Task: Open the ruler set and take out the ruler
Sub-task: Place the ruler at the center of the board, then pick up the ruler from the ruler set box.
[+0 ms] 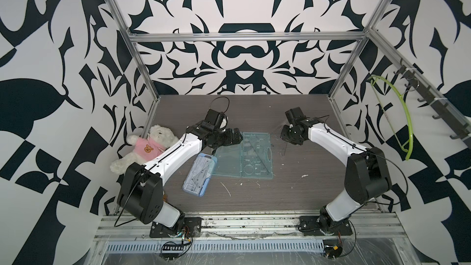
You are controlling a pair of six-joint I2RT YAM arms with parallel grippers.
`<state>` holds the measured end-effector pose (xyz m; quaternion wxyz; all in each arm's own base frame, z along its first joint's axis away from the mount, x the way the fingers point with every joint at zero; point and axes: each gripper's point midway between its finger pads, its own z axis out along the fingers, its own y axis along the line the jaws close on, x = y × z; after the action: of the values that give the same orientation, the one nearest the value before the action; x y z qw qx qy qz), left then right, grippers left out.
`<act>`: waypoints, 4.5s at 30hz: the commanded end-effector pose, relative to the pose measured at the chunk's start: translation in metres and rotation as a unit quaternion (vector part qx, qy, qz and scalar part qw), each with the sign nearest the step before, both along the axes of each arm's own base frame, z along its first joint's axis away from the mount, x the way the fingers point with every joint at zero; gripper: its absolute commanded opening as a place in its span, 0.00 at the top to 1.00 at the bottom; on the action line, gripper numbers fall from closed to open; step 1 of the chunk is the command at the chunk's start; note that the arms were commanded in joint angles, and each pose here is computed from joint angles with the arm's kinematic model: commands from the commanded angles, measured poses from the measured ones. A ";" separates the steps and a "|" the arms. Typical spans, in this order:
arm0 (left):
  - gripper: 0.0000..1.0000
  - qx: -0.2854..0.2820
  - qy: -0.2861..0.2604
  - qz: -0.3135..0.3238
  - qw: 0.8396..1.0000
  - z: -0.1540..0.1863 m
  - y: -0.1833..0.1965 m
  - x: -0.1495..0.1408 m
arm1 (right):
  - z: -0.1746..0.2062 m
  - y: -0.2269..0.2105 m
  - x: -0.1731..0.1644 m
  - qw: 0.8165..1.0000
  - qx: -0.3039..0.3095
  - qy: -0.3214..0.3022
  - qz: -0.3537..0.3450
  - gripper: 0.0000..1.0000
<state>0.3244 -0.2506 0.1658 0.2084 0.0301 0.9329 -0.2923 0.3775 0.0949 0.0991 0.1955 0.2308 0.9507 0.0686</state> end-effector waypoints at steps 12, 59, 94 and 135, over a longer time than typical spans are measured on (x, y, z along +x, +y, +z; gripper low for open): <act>0.01 0.010 -0.177 -0.144 0.973 0.051 -0.079 0.026 | -0.017 -0.039 0.071 0.978 0.040 -0.008 -0.207 0.77; 0.01 0.050 -0.245 -0.081 0.965 0.036 -0.092 0.079 | 0.043 -0.032 0.107 0.985 0.083 -0.108 -0.110 0.47; 0.01 -0.108 0.072 -0.023 0.991 -0.033 0.033 -0.102 | -0.037 0.157 -0.075 0.886 -0.076 0.053 0.455 0.54; 0.01 -0.109 0.049 0.015 0.993 -0.032 0.030 -0.076 | -0.088 0.163 -0.070 0.885 -0.107 0.082 0.447 0.63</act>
<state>0.2413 -0.2183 0.1267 0.1554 -0.0186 0.9089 -0.3866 0.3034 0.2582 0.0252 0.0857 -0.2394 0.9658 0.0508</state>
